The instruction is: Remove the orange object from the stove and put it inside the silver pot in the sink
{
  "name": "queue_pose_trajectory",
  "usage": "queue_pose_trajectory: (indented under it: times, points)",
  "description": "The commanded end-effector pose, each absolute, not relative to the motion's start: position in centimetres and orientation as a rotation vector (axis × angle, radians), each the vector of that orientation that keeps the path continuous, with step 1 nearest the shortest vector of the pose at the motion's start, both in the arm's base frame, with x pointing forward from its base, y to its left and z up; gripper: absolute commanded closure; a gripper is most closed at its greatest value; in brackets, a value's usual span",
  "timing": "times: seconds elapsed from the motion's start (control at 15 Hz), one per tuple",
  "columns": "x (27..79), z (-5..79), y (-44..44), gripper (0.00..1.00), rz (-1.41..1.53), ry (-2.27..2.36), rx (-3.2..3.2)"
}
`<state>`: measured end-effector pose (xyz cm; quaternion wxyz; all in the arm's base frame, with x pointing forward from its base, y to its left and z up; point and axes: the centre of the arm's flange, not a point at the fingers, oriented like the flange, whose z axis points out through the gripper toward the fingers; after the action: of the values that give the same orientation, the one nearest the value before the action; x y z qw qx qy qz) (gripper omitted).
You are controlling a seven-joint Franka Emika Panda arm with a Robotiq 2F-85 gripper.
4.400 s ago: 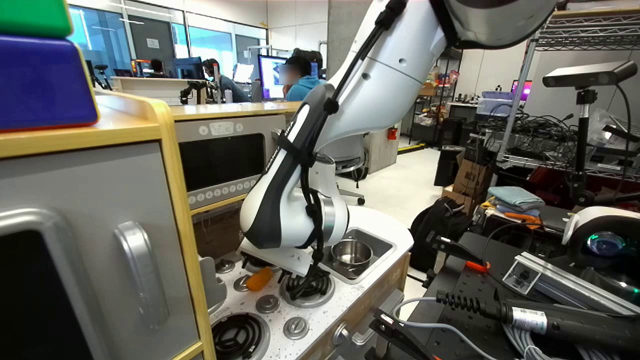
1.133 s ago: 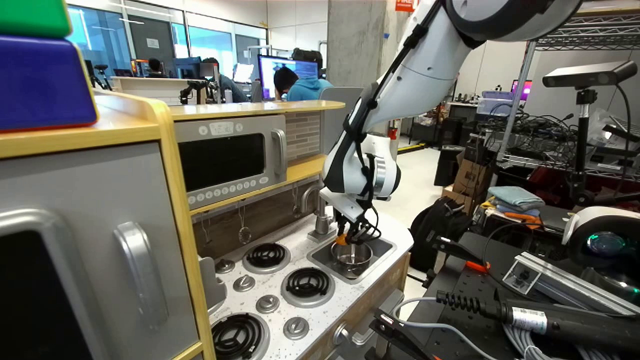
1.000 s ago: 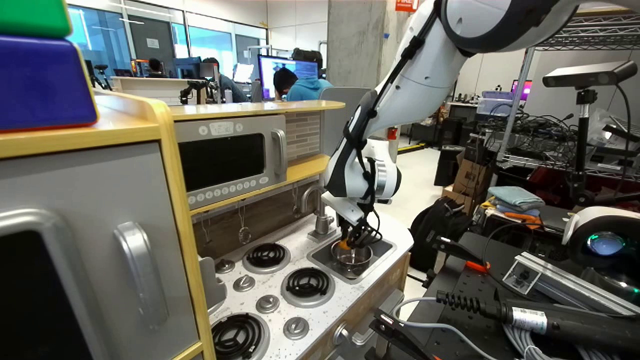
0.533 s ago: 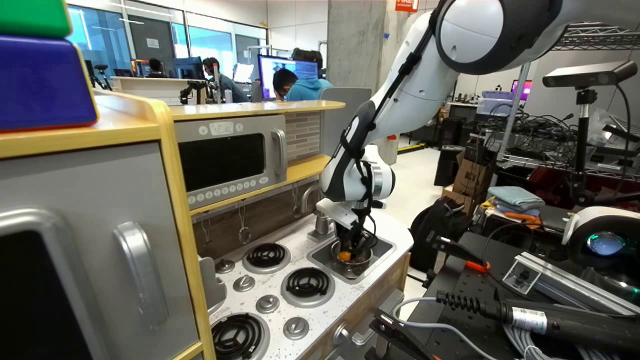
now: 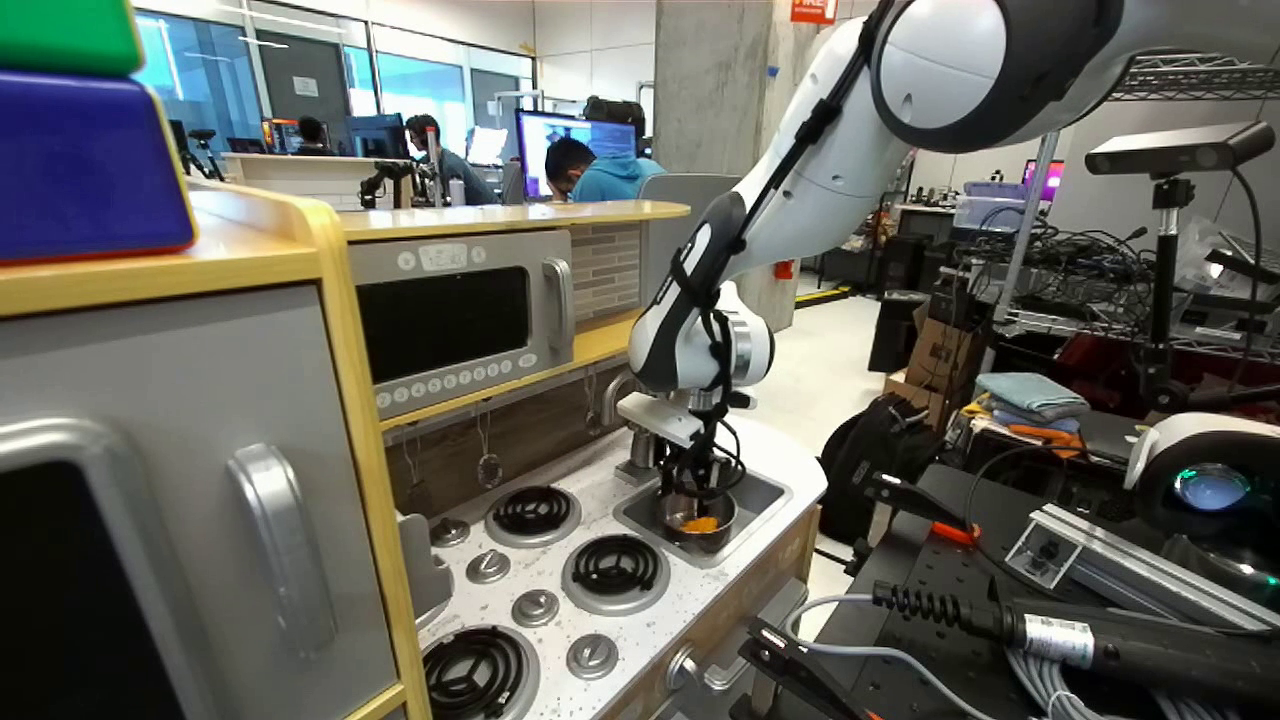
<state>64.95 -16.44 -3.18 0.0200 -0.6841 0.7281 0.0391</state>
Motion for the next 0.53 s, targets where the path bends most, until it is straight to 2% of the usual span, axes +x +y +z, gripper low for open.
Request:
queue_pose_trajectory:
  times: [0.0,0.27,0.47]
  points:
    - [65.3,-2.1,-15.4,0.0,0.142,2.206,-2.189]
    - [63.0,2.0,-13.8,0.0,0.215,2.051,-2.465]
    - [61.7,5.6,-14.2,0.0,0.141,1.911,-2.665]
